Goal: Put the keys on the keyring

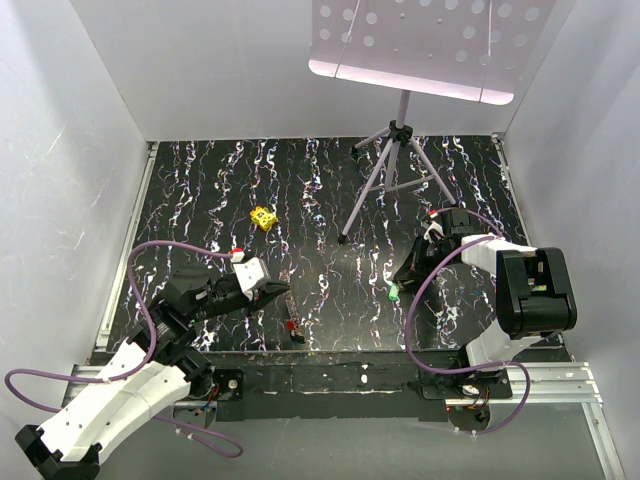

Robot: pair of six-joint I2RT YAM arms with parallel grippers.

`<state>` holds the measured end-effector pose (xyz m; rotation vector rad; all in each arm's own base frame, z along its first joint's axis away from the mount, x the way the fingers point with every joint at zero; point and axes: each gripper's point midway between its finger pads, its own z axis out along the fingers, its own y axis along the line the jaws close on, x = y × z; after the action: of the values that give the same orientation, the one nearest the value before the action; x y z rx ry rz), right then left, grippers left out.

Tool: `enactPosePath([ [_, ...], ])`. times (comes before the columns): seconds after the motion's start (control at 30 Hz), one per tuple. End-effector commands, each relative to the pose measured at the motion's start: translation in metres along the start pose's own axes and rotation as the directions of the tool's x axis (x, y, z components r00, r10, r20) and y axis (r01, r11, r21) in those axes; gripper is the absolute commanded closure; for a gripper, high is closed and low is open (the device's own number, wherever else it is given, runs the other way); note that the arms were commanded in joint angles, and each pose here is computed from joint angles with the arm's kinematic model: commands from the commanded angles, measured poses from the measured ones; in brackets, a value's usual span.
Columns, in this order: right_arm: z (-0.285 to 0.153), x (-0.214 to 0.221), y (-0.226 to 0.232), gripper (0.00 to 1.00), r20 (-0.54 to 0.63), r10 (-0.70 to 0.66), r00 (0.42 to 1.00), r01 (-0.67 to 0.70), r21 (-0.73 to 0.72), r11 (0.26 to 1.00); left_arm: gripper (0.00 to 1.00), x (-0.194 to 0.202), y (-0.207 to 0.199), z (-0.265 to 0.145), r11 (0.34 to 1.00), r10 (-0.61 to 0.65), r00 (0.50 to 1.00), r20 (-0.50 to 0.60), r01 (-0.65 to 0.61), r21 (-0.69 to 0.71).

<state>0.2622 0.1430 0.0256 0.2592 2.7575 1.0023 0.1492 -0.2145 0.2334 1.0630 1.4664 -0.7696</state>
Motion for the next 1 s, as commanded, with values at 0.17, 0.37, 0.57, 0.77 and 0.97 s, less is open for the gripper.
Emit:
enactPosePath([
  [0.17,-0.010,-0.006,0.013,0.99,0.026,-0.064,0.998,0.065,-0.035,0.997,1.00,-0.016,0.003,-0.001,1.000,0.030,0.998,0.056,-0.029,-0.012],
  [0.37,-0.011,-0.003,0.025,0.99,0.009,-0.065,0.998,0.066,-0.104,0.992,1.00,-0.015,0.003,-0.001,1.000,0.030,0.998,0.057,-0.029,-0.010],
  [0.57,-0.008,0.000,0.033,0.99,-0.015,-0.055,0.998,0.052,-0.144,0.988,1.00,-0.015,0.003,-0.001,1.000,0.028,0.998,0.057,-0.028,-0.010],
  [0.77,0.004,0.010,0.047,0.99,-0.070,-0.103,0.992,0.091,-0.156,0.984,1.00,-0.015,0.005,0.000,1.000,0.024,0.998,0.055,-0.023,-0.016],
  [0.97,0.017,0.024,0.063,0.99,-0.130,-0.187,0.974,0.165,-0.163,0.973,1.00,-0.014,0.006,0.000,1.000,0.022,0.998,0.052,-0.021,-0.018],
])
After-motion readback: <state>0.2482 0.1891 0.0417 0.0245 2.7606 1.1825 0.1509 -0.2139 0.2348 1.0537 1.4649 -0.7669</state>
